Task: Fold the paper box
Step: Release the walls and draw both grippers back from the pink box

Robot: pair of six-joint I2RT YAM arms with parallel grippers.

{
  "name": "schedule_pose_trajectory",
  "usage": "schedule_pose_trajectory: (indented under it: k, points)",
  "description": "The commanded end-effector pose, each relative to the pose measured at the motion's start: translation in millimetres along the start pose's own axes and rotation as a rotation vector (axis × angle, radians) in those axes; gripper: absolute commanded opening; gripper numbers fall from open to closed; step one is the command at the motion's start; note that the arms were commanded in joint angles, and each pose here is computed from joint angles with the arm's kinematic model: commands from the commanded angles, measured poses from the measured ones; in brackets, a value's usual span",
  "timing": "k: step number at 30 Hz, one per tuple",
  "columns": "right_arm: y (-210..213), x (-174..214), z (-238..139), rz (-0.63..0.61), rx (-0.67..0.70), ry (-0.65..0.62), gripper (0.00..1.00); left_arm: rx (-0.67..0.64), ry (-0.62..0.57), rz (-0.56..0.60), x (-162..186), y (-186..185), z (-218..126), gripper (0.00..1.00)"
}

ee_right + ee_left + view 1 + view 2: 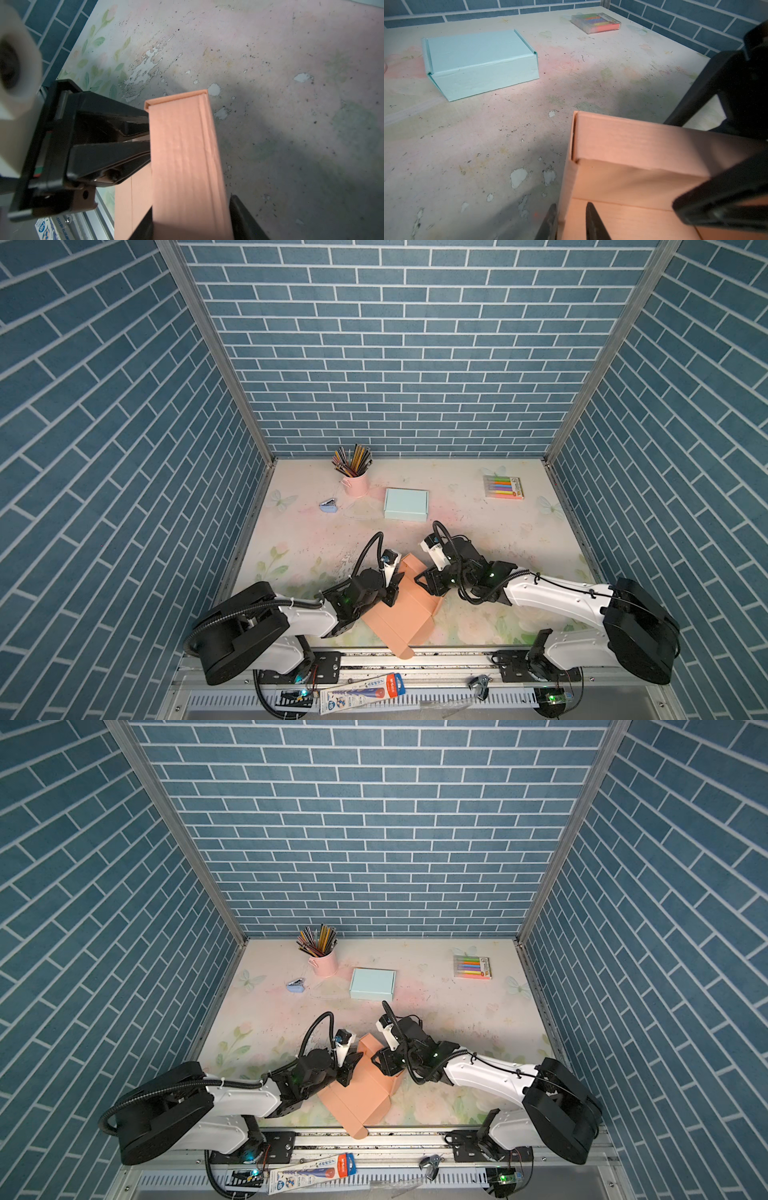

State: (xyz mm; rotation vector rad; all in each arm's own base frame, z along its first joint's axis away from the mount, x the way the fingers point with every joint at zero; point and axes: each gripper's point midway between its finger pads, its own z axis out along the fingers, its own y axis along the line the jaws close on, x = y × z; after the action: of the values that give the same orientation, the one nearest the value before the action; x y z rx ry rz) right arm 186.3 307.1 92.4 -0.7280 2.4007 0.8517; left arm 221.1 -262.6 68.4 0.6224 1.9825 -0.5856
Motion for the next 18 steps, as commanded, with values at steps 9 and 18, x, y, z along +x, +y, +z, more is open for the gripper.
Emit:
schedule_pose_trajectory:
  k: [9,18]
  points:
    - [-21.7,-0.9,-6.2,0.106,-0.027,-0.047,0.48,-0.016,0.096,-0.131,16.7,-4.3,-24.6,0.33]
    - [-32.9,-2.0,-9.4,0.151,-0.068,-0.076,0.47,-0.140,0.119,-0.295,-19.7,10.7,-62.8,0.41]
